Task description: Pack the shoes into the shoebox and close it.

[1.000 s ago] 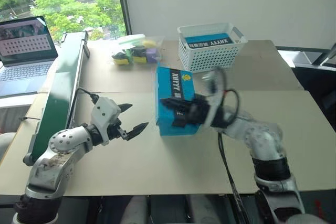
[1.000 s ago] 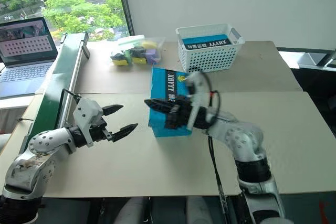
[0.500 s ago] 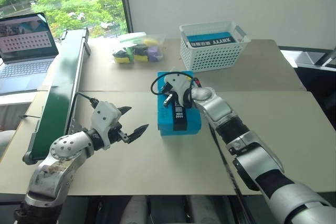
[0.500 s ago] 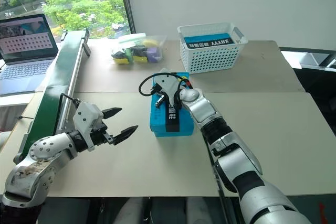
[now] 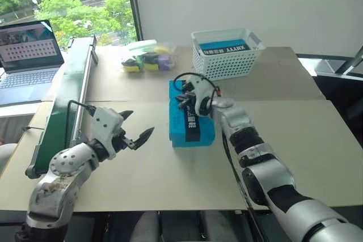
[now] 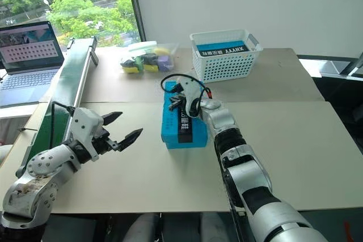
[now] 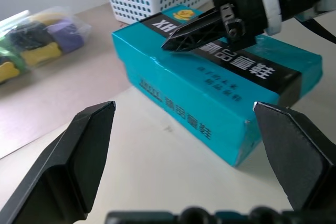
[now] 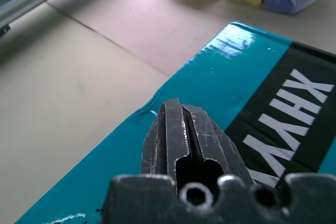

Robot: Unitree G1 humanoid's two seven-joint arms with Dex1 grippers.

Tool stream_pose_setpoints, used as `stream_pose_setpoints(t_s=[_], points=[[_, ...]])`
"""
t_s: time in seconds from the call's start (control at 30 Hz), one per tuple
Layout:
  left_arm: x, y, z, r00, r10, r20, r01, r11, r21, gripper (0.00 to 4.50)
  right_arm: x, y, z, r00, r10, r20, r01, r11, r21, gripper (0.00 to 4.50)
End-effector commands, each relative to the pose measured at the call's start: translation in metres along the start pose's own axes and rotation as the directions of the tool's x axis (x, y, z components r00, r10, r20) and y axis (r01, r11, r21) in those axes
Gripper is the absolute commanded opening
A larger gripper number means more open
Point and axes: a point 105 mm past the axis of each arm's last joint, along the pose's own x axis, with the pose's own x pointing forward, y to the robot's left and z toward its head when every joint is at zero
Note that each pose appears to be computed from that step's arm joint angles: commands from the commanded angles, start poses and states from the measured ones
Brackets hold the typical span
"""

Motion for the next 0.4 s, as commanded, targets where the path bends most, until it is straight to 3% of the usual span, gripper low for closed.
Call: stream_pose_setpoints(t_s=[0.03, 0.23, 0.4], points=[[-0.007, 0.024, 0.012, 0.981, 0.18, 0.072, -0.179, 0.984, -0.021, 4.5, -0.028, -0.031, 0.054, 0.976, -0.118, 0.18, 0.113, 0.993, 0.039, 0.13], [-0.018, 0.041, 0.006, 0.917, 0.392, 0.079, -0.381, 0.916, -0.127, 4.5, -0.074, -0.07, 0.071, 0.907, -0.346, 0.24, 0.352, 0.936, 0.022, 0.13], [-0.025, 0.05, -0.002, 0.869, 0.492, 0.059, -0.48, 0.866, -0.14, 4.5, -0.091, -0.079, 0.068, 0.864, -0.443, 0.239, 0.471, 0.879, -0.073, 0.13]])
